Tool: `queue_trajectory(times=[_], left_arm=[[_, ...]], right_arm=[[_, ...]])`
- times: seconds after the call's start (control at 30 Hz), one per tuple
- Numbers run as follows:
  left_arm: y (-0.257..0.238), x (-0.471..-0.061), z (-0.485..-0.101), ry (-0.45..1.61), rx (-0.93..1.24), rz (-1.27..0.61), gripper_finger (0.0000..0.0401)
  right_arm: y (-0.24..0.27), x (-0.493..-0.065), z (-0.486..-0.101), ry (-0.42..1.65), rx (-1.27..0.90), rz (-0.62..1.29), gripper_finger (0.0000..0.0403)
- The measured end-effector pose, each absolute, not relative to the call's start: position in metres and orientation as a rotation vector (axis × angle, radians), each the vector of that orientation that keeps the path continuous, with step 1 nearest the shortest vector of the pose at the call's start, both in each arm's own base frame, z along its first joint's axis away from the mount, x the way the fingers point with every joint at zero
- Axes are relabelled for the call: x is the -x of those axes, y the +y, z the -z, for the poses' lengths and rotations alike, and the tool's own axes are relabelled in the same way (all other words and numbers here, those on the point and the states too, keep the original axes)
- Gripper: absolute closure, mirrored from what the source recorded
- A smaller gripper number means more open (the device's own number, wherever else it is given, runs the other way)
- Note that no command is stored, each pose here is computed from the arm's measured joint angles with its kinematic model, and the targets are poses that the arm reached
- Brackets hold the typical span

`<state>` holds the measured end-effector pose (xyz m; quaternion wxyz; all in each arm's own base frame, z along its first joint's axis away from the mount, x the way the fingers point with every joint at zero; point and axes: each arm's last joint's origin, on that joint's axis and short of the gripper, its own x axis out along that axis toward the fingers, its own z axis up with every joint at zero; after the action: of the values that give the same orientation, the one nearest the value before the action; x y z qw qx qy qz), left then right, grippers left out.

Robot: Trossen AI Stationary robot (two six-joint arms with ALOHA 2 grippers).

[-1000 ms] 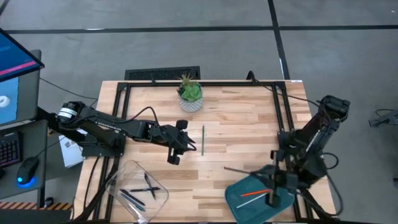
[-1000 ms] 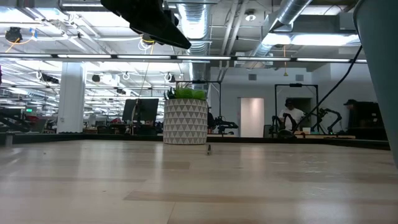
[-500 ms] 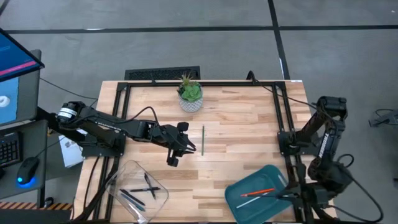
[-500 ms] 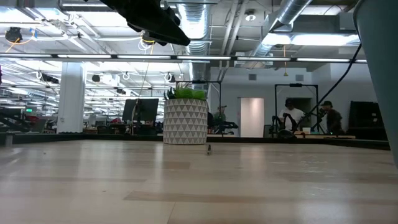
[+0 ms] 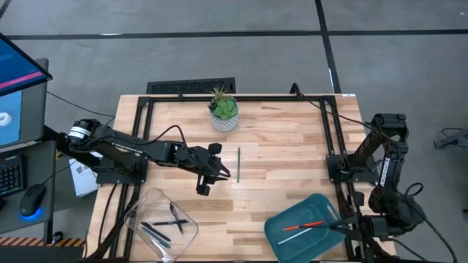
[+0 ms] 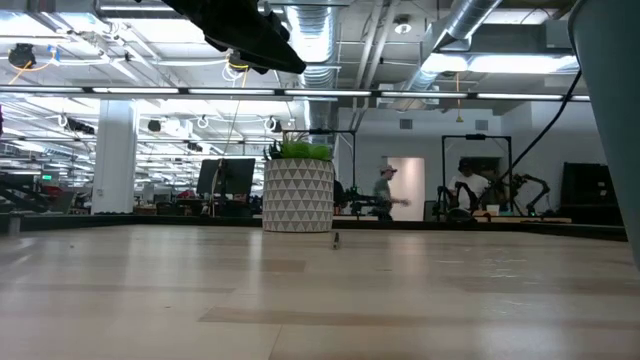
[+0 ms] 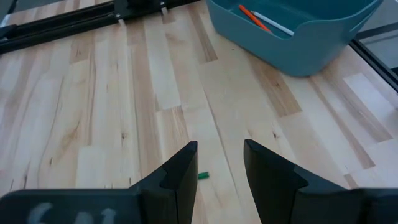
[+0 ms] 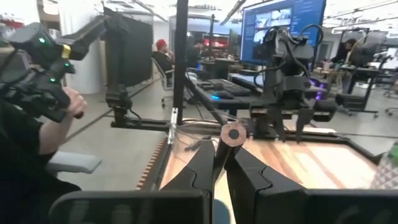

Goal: Sort pens & pencils
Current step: Put the black pencil into the blue bin

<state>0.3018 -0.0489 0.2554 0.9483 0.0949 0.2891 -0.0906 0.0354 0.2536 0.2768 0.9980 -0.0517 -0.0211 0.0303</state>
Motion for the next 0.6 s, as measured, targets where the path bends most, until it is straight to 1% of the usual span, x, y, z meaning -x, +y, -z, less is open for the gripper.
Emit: queue_trajectory(times=[0.17, 0.4, 0.6], left_arm=[[-0.049, -0.302, -0.255, 0.589, -0.194, 0.184, 0.0279], [-0.049, -0.302, -0.255, 0.589, -0.194, 0.184, 0.0279], [-0.049, -0.302, -0.255, 0.589, -0.194, 0.183, 0.0279]], right_arm=[[0.257, -0.036, -0.268, -0.032, 0.065, -0.073, 0.0356], [0.261, -0.036, -0.245, 0.003, 0.071, -0.126, 0.0356], [0.259, -0.037, -0.226, 0.055, 0.031, -0.149, 0.0356]])
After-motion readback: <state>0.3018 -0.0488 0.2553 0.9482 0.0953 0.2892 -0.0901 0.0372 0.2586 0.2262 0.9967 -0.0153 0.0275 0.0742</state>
